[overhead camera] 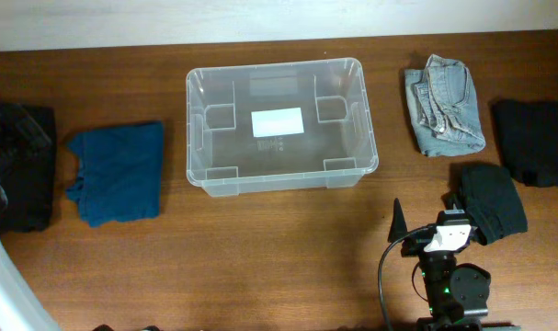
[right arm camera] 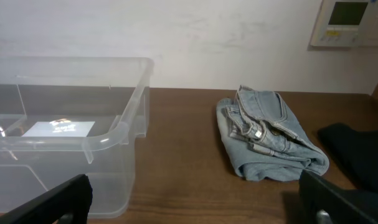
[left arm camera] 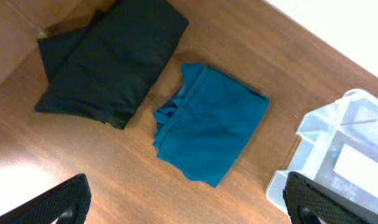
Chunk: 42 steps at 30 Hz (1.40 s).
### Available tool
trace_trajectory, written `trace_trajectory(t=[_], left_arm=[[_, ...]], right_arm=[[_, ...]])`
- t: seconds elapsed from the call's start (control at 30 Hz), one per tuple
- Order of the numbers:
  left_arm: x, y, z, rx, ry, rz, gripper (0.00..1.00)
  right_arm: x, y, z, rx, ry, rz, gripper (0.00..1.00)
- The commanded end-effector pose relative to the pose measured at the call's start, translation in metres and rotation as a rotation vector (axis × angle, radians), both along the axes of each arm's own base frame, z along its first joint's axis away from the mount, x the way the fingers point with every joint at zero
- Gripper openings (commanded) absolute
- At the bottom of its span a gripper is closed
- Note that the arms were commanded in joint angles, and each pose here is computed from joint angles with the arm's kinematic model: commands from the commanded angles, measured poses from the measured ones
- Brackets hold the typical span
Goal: Pack container
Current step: 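Lower the left gripper and pinch the teal shirt's left edge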
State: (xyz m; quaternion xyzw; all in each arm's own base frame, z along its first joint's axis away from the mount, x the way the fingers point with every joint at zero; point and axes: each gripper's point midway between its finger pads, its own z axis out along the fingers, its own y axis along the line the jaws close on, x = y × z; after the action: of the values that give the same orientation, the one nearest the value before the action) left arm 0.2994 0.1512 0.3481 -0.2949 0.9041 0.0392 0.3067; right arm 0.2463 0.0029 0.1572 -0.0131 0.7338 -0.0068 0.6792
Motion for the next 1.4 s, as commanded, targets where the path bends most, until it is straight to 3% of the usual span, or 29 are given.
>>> trace_trajectory(t=[0.0,0.17,0.6,0.83,1.03,1.37], left_arm=[[0.020,-0.009,-0.029,-0.077,0.028,-0.109,0.99],[0.037,0.001,-0.065,-0.183,0.019,-0.133,0.99],[0.065,0.026,-0.176,-0.414,0.068,-0.424,1.00],[0.069,0.043,-0.238,-0.525,0.148,-0.372,1.00],[0.071,0.047,-0.273,-0.524,0.177,-0.455,0.99],[0.078,0.055,-0.282,-0.441,0.157,-0.549,0.99]], right_arm=[[0.000,0.002,-0.002,0.001,0.003,0.008,0.98],[0.000,0.002,-0.002,0.001,0.003,0.008,0.98],[0.000,0.002,-0.002,0.001,0.003,0.008,0.98],[0.000,0.002,-0.002,0.001,0.003,0.008,0.98],[0.000,0.002,-0.002,0.001,0.003,0.008,0.98],[0.000,0.002,-0.002,0.001,0.003,0.008,0.98]])
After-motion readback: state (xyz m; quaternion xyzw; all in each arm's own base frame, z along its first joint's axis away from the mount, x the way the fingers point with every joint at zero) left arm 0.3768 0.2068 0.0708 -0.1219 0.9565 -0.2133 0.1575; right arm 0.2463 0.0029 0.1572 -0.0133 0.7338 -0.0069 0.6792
